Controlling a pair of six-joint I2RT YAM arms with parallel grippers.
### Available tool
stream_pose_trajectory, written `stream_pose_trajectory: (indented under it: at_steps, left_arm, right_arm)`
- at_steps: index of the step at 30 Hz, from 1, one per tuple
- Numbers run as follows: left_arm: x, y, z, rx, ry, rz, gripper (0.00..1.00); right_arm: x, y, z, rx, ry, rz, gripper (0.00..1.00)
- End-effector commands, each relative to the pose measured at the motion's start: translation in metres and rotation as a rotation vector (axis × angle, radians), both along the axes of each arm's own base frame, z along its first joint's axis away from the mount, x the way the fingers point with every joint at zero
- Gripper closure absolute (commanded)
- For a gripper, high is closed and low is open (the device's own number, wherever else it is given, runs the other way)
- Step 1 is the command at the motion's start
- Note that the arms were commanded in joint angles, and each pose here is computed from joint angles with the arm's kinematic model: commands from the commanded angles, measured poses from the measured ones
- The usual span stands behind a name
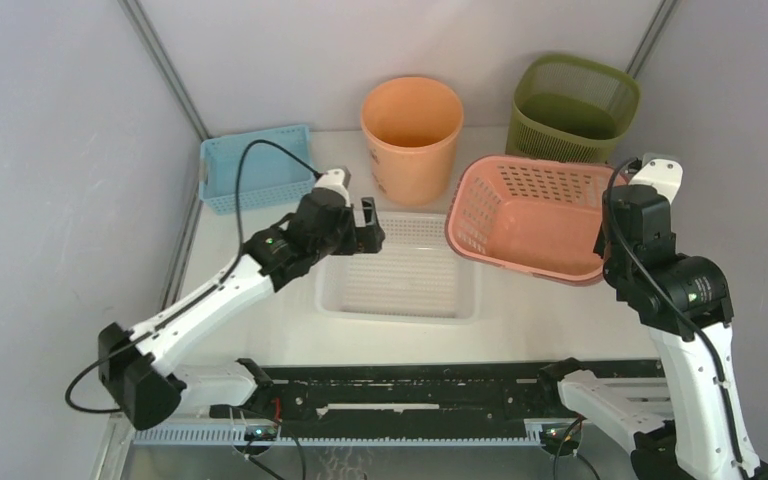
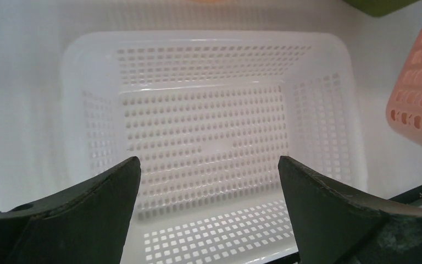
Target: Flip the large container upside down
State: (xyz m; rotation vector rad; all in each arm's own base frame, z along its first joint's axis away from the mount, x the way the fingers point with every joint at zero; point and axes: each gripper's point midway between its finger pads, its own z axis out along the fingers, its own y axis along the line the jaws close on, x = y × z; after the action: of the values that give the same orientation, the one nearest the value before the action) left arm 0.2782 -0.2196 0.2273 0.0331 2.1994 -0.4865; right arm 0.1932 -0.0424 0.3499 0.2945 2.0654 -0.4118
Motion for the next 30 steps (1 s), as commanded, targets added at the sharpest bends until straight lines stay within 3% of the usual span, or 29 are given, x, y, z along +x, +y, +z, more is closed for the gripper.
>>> stream_pose_trajectory:
  at_steps: [1,8,12,21,30]
  left_arm:
    - [0.005,-0.039,0.003,-0.056,-0.02,-0.072,0.0]
    - [0.017,-0.067,-0.055,-0.035,0.071,-0.064,0.0]
    - [0.025,-0.059,-0.087,0.017,0.104,0.024,0.0]
    - [0.027,0.009,-0.138,0.097,0.169,0.253,0.0]
    - [0.024,0.106,-0.142,0.13,0.169,0.458,0.0]
  right_arm:
    - [0.001,-0.002,0.026,0.045,-0.112,-0.002,1.0]
    - [0.012,0.0,0.018,0.092,-0.115,-0.002,1.0]
    - [0.024,0.009,0.005,0.156,-0.113,0.034,1.0]
    - [0.033,0.013,-0.009,0.191,-0.104,0.053,1.0]
    - [0.041,0.019,-0.018,0.197,-0.076,0.075,1.0]
